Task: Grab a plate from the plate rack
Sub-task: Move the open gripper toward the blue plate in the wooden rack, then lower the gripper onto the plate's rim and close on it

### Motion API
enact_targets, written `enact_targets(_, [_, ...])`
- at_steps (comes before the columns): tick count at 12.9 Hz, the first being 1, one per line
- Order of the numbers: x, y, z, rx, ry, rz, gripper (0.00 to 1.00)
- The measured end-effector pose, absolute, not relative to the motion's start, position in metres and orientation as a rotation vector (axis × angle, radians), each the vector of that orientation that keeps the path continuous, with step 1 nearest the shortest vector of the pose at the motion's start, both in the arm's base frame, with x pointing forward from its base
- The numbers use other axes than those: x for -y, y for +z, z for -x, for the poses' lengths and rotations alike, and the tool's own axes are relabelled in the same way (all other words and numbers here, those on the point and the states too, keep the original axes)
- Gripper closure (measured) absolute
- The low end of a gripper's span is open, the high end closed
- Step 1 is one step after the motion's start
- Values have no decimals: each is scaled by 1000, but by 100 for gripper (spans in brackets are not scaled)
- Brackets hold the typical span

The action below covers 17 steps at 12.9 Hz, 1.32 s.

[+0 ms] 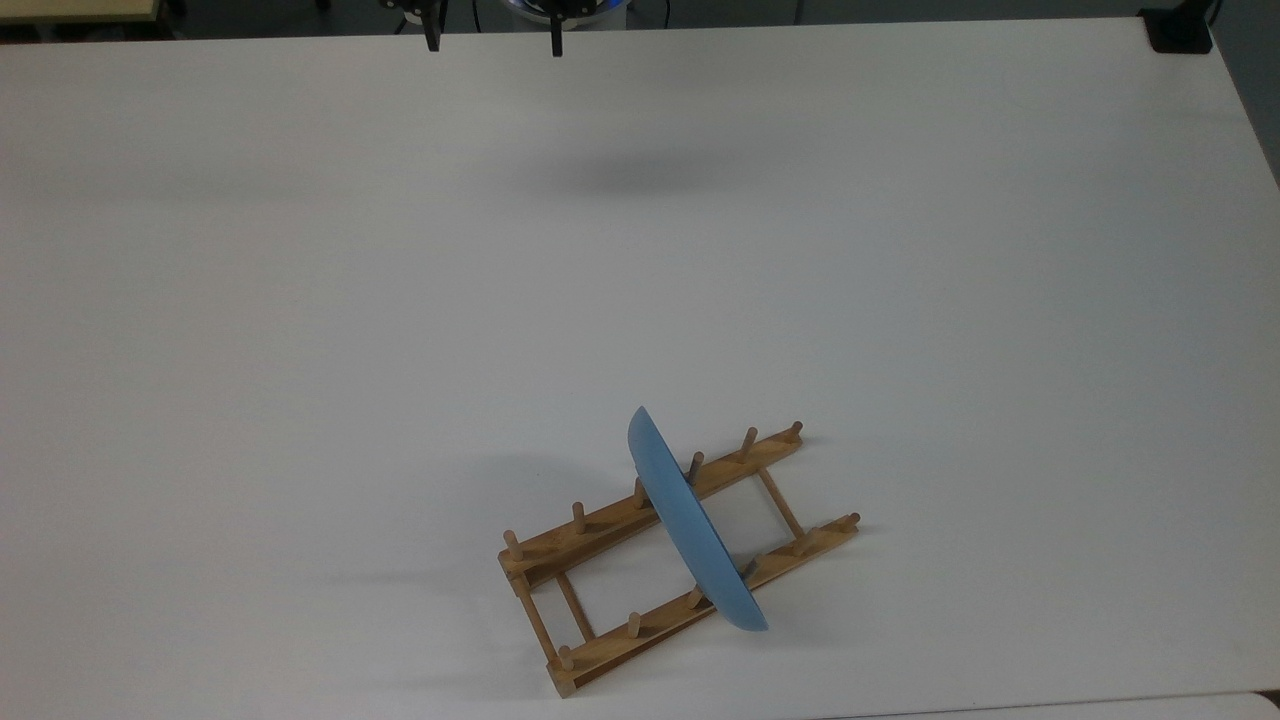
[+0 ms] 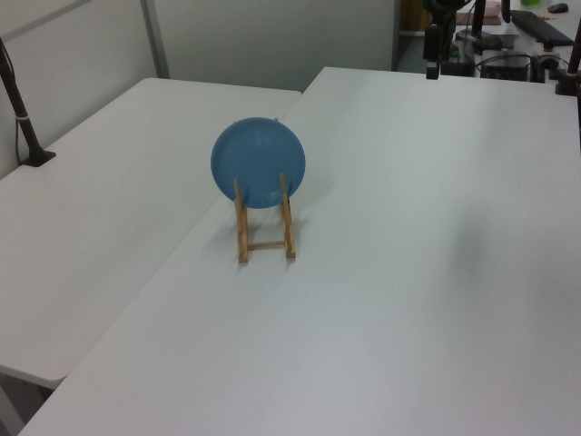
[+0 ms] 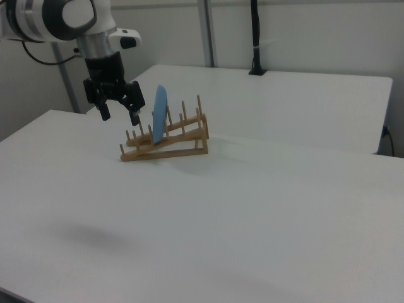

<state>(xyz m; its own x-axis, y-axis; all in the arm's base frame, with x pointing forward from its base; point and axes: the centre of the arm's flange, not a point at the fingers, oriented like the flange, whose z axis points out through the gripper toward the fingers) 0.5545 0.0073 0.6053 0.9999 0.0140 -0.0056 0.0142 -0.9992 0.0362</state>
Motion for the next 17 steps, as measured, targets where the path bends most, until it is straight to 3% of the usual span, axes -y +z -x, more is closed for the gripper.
enact_targets(4, [-12, 606, -558, -35, 24, -3105, 0])
enact_targets(8, [-42, 608, -587, -117, 299, -3095, 0])
enact_targets(12, [-89, 572, -634, -284, 530, -2954, 0])
enact_targets(17, [-120, 531, -683, -115, 795, -2743, 7])
